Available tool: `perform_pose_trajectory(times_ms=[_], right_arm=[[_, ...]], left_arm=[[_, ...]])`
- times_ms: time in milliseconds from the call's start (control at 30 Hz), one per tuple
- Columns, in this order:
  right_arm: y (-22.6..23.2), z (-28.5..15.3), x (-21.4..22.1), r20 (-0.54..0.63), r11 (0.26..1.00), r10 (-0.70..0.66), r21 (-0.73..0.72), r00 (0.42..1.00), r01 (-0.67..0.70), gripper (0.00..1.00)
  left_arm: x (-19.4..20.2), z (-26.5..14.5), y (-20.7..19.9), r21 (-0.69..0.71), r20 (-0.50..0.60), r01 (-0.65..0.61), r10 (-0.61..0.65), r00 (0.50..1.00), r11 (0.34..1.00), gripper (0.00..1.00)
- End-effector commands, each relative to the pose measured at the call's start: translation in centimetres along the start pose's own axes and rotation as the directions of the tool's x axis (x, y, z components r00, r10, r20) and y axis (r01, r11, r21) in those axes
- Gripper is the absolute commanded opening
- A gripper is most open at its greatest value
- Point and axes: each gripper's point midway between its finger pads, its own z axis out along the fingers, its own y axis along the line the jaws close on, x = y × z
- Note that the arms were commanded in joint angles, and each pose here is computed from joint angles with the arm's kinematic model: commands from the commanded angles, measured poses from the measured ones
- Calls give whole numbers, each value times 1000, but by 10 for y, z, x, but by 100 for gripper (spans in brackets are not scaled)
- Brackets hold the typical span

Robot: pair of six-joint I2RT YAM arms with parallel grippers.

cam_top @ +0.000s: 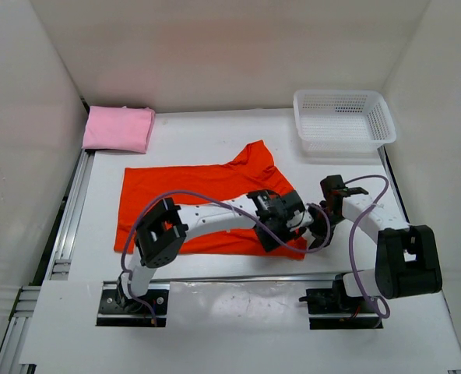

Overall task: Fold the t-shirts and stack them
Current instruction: Fold the flattened tshirt in 1/3 of the way

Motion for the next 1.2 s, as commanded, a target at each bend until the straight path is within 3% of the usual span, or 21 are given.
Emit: perform_pose_trajectory(times_ms=[0, 200, 400, 533, 700, 767, 900, 1067, 1167], right_arm=[[4, 2, -2, 0, 999, 23, -25, 1000, -23, 59], [-5, 3, 7, 5, 999, 39, -38, 999, -39, 59], [-4, 4, 11, 0, 997, 44, -62, 999, -44, 59], [-2, 3, 12, -6, 997, 44, -69, 999, -44, 59], [-1, 2, 9, 7, 997, 42, -67, 999, -41, 60], [-1, 3, 8, 7, 997, 31, -67, 999, -31, 60], [-4, 5, 7, 7, 998, 34, -51, 999, -34, 59], [-9, 8, 9, 4, 999, 29, -37, 1000, -28, 48], [-11, 6, 6, 18, 999, 29, -19, 999, -29, 50]], left_arm=[[-6, -6, -9, 22, 42, -13, 12, 999, 1000, 64], [-4, 12, 9, -84, 34, -9, 12, 999, 996, 55], [2, 20, 20, -148, 20, -9, 12, 1000, 989, 54], [16, 31, 28, -145, -26, 3, -7, 1000, 989, 54], [22, 27, 18, -47, -62, 23, -26, 998, 999, 52], [21, 28, 20, -60, -62, 22, -26, 998, 998, 48], [10, 25, 26, -76, -42, 32, -35, 999, 997, 23], [1, 13, 35, -83, -6, 53, -54, 999, 995, 10], [1, 10, 52, -96, -6, 88, -89, 996, 991, 10]])
